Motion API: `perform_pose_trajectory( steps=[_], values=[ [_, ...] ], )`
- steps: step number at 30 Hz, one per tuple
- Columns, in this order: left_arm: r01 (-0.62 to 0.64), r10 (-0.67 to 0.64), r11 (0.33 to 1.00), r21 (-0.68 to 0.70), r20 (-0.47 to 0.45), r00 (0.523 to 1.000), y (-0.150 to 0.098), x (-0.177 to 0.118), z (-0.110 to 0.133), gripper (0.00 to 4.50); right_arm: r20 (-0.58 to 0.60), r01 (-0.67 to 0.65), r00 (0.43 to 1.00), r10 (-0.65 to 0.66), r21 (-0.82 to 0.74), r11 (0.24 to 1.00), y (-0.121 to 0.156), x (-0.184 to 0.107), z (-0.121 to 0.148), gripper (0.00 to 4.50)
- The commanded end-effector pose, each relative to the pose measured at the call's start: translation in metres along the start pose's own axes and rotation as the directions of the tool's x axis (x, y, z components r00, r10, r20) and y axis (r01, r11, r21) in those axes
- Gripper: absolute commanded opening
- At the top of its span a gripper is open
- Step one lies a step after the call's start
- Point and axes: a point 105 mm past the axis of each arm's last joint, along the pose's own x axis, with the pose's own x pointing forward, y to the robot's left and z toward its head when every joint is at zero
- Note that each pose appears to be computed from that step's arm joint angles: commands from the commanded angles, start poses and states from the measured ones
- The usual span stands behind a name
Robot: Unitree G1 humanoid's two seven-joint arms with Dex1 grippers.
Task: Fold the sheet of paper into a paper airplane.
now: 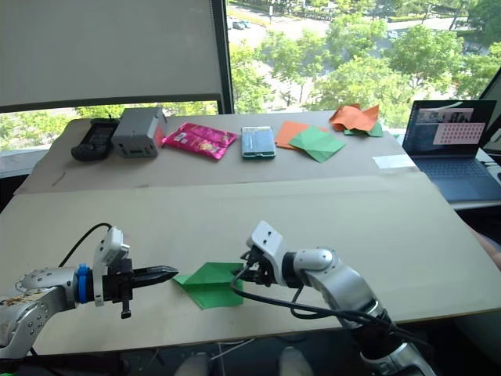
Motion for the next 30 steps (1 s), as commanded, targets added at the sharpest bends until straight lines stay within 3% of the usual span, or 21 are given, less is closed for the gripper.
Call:
perform_pose_trajectory(
  steps=[1,4,8,14,19,23,25,28,30],
  values=[
    [-0.011,0.01,1.0,0.019,0.022,1.0,-0.002,-0.004,0.007,0.0,0.036,-0.022,0.999,0.023,-0.021,1.0,0.0,0.0,0.008,2.23],
    [-0.016,0.016,1.0,0.02,0.018,1.0,-0.001,-0.004,0.005,0.0,0.034,-0.034,0.999,0.035,-0.019,0.999,0.001,0.001,0.007,1.46],
    [-0.018,0.017,1.0,0.014,0.022,1.0,-0.001,-0.004,0.005,0.0,0.036,-0.055,0.998,0.055,-0.01,0.998,0.005,0.002,0.006,0.05],
    [-0.025,0.024,1.0,0.008,0.03,0.999,0.001,-0.003,0.005,0.0,0.08,-0.068,0.994,0.067,-0.001,0.998,0.009,0.001,0.015,0.05],
    [-0.045,0.046,0.999,-0.015,0.085,0.995,0.01,-0.001,0.013,0.0,0.166,-0.067,0.982,0.085,-0.113,0.991,0.016,-0.006,0.036,0.05],
    [-0.057,0.061,0.998,-0.038,0.13,0.99,0.015,-0.008,0.024,0.0,0.246,0.092,0.969,-0.035,-0.227,0.97,-0.001,-0.017,0.055,0.05],
    [-0.088,0.094,0.995,-0.049,0.159,0.983,0.023,-0.009,0.029,0.0,0.306,0.25,0.941,-0.146,-0.336,0.908,-0.017,-0.022,0.066,0.05],
    [-0.083,0.085,0.996,-0.021,0.158,0.984,0.023,-0.011,0.036,0.0,0.39,0.352,0.905,-0.169,-0.464,0.813,-0.017,-0.028,0.078,0.05],
    [-0.096,0.102,0.995,-0.041,0.186,0.977,0.029,-0.012,0.04,0.0,0.411,0.411,0.899,-0.152,-0.669,0.62,-0.01,-0.031,0.079,0.05]
  ],
)
